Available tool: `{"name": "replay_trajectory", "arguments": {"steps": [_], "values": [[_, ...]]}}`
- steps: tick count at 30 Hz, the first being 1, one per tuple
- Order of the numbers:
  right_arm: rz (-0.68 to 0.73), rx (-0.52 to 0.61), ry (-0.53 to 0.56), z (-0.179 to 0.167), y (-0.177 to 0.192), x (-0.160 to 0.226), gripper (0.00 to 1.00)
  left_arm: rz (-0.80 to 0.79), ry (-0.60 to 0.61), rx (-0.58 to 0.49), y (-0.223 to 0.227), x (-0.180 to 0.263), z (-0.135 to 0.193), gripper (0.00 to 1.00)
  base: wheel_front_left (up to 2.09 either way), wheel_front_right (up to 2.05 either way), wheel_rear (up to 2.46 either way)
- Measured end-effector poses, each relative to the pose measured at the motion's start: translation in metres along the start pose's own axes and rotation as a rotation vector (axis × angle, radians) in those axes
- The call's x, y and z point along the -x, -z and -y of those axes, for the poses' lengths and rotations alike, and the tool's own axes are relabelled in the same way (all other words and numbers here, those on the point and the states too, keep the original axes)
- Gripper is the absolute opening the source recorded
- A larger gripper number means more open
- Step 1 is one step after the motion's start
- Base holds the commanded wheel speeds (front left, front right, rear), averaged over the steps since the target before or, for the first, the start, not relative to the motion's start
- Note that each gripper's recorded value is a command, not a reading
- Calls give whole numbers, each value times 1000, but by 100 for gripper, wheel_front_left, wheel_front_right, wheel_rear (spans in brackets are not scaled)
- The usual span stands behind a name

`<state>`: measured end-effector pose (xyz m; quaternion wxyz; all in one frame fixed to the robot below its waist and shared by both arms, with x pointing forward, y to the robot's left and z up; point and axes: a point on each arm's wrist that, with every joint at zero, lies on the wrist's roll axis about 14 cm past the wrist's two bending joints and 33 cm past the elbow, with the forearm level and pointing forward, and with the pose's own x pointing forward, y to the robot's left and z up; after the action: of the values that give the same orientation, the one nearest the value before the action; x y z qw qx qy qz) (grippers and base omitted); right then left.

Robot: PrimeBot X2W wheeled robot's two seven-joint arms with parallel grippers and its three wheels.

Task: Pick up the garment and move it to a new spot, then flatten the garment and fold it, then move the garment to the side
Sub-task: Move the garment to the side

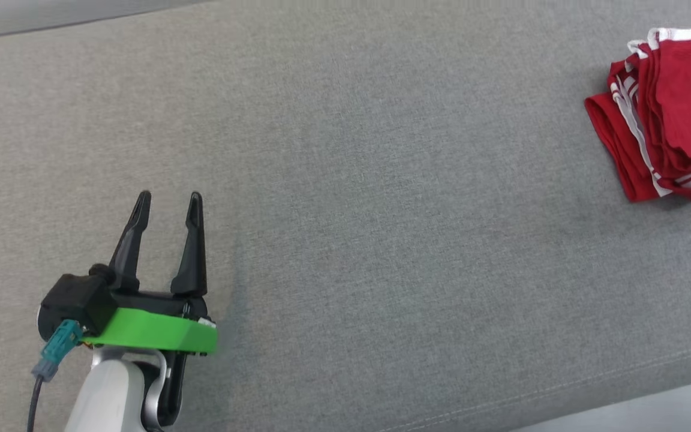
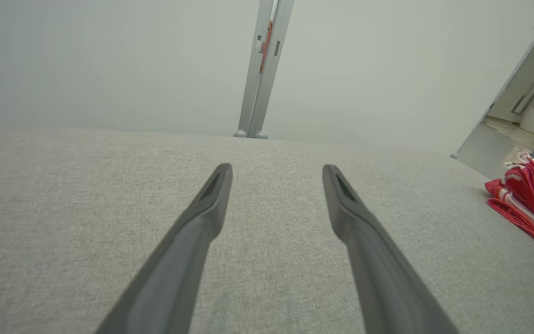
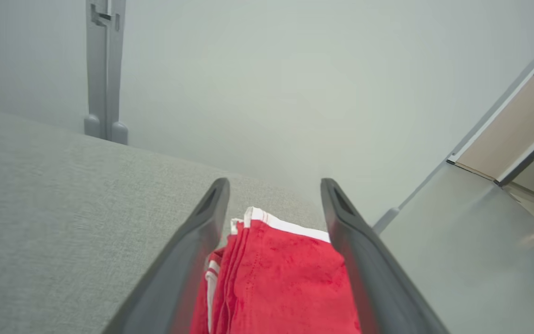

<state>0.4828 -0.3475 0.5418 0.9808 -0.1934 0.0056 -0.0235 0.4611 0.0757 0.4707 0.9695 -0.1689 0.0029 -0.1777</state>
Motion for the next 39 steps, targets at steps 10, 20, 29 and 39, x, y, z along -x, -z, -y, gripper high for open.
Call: {"name": "replay_trajectory", "arguments": {"steps": [10, 20, 29, 39], "values": [[78, -176, -65, -71, -27, 53, 100, 36, -139, -23, -24, 55, -22, 100, 0, 0, 0], [85, -338, -143, -130, -43, 85, 100, 83, -251, -46, -45, 103, -42, 100, 0, 0, 0], [88, -420, -132, -143, -42, 99, 100, 95, -283, -42, -48, 122, -46, 100, 0, 0, 0], [55, -439, -136, -153, -33, 108, 100, 100, -279, -61, -51, 122, -47, 100, 0, 0, 0]]}}
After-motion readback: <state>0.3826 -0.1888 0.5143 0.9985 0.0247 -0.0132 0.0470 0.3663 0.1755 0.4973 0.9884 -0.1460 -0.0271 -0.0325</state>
